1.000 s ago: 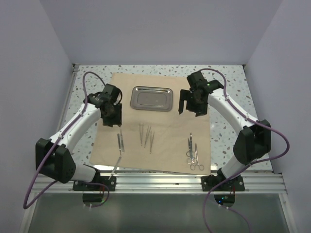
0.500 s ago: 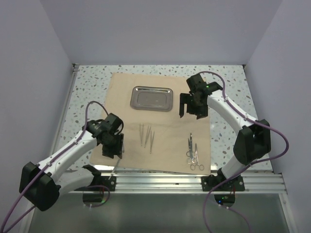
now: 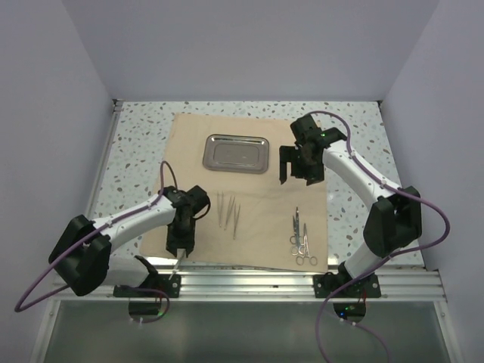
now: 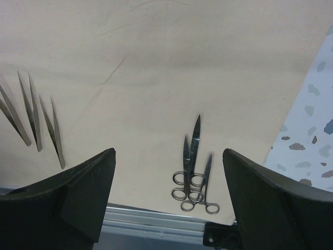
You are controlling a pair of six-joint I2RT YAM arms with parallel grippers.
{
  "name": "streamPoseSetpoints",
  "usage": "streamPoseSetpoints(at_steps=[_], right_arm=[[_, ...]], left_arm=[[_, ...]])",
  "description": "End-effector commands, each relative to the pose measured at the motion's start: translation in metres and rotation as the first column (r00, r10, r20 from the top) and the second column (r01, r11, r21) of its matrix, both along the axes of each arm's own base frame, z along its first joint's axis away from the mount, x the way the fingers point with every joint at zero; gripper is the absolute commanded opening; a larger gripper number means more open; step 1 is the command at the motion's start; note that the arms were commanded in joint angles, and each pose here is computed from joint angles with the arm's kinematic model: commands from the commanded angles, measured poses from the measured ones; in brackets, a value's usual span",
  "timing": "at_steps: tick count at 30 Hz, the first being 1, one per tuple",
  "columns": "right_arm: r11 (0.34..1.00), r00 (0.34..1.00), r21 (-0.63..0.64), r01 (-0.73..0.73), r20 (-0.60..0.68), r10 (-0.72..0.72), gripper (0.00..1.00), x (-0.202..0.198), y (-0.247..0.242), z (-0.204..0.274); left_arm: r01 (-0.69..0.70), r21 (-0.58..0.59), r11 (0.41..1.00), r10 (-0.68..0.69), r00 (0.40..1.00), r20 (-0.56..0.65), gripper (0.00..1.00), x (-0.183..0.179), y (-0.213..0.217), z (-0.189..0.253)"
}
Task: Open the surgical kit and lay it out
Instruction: Pick up the medical item from the surgical kit.
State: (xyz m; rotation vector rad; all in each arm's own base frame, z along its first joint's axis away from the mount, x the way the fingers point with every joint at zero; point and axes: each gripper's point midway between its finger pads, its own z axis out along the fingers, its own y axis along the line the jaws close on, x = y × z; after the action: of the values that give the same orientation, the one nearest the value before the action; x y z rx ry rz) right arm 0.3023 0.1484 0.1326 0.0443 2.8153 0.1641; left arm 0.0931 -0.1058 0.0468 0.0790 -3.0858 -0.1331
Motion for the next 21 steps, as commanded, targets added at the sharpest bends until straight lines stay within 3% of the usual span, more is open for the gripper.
streamPoseSetpoints(at_steps=[1, 8, 12, 21], right_arm=[[0.999, 0.998, 0.031, -0.042, 0.038, 0.041, 0.88, -0.005, 0.002, 0.019], [0.996, 0.999, 0.074, -0.051, 0.008, 0.051, 0.88, -0.013, 0.009, 0.011], [0.994, 0.999, 0.101, -0.05, 0.002, 0.05, 0.88, -0.011, 0.015, 0.011], [0.993, 0.999, 0.105, -0.052, 0.022, 0.05, 0.88, -0.005, 0.017, 0.022]], left_arm=[[-0.046, 0.067, 0.997, 0.046, 0.999, 0.013, 0.4, 0.0, 0.01, -0.018], [-0.103, 0.107, 0.989, 0.098, 0.994, 0.051, 0.44, 0.003, 0.016, -0.027], [-0.086, 0.111, 0.99, 0.086, 0.996, 0.004, 0.45, -0.001, 0.014, -0.031], [-0.047, 0.053, 0.997, 0.048, 0.998, -0.032, 0.37, 0.005, -0.003, -0.034]])
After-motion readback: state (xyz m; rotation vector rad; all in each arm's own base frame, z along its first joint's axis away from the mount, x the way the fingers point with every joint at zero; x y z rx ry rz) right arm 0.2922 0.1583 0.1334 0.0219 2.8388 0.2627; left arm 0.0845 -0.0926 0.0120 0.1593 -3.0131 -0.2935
